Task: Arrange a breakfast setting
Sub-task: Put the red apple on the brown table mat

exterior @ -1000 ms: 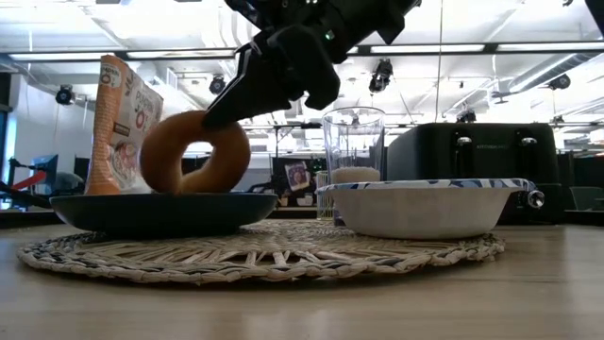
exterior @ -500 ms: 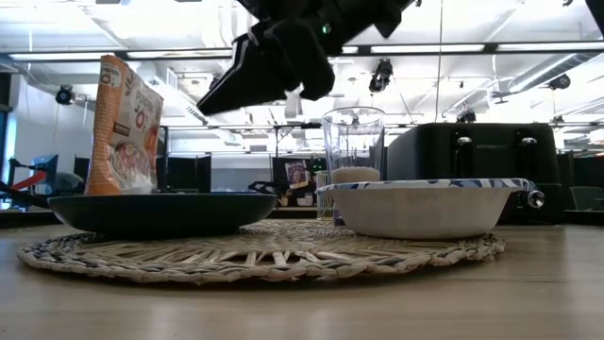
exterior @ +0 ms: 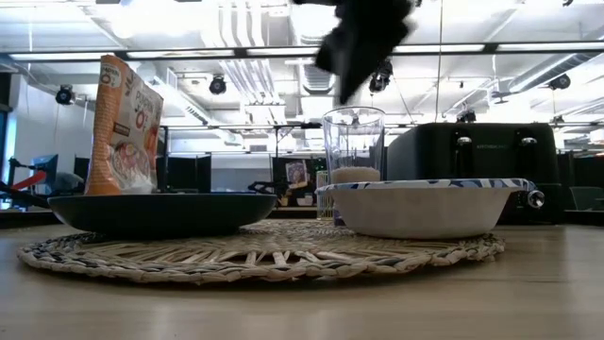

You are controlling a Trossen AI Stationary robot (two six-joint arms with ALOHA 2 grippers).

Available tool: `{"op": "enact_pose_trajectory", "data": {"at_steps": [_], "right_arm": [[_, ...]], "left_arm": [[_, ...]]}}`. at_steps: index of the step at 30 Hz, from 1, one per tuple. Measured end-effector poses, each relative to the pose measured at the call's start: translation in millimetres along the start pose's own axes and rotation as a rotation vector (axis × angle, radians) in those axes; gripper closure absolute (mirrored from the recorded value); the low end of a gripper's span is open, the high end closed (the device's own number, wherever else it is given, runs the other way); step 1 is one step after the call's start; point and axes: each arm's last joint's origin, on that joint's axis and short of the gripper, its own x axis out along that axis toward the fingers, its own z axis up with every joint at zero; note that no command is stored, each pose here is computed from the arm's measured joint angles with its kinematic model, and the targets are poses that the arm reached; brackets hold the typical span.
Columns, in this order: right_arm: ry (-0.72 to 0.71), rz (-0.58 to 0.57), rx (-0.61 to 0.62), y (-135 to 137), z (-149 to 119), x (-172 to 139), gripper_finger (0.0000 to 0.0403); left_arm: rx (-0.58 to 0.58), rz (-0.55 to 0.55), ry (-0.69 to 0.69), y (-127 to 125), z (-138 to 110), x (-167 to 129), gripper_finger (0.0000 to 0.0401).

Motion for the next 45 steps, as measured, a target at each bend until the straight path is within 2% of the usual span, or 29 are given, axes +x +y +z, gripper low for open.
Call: {"op": "enact_pose_trajectory", "data": {"at_steps": [2, 5, 9, 16, 21, 24, 30, 36, 40, 45], "right_arm": [[0.065, 0.025, 0.079, 12, -7, -5, 0.0391], [0.141, 0.011, 0.265, 27, -19, -16, 0.0389], [0.209, -0.070, 0.483, 53, -38, -33, 0.0373], [0.357, -0.173, 0.736, 111, -89, -64, 0.0318], [0.404, -0.183, 0.886, 148, -126, -73, 0.0271], [0.411, -0.174, 0.881, 165, -143, -72, 0.0244], [0.460, -0.105, 0.743, 189, -168, -60, 0.0207], [0.564, -0.122, 0.639, 202, -201, -50, 0.0200], [0.521, -0.175, 0.550, 204, -216, -44, 0.0200], [0.558, -0.225, 0.433, 200, -238, -33, 0.0200]], "left_arm": [[0.000, 0.000, 0.000, 0, 0, 0, 0.0313], [0.000, -0.003, 0.005, 0, 0, 0, 0.0313], [0.002, -0.018, 0.035, -1, -1, 0, 0.0313], [0.040, -0.019, 0.042, 0, -1, 0, 0.0313], [0.024, -0.010, 0.026, 0, -1, 0, 0.0313], [0.024, -0.006, 0.021, 0, -1, 1, 0.0313], [0.022, 0.001, 0.006, 0, 0, 1, 0.0313], [-0.010, -0.004, 0.004, 0, 3, 0, 0.0313], [-0.039, -0.010, 0.000, 2, 9, -2, 0.0313], [-0.076, -0.018, -0.010, 4, 19, -5, 0.0313]]}}
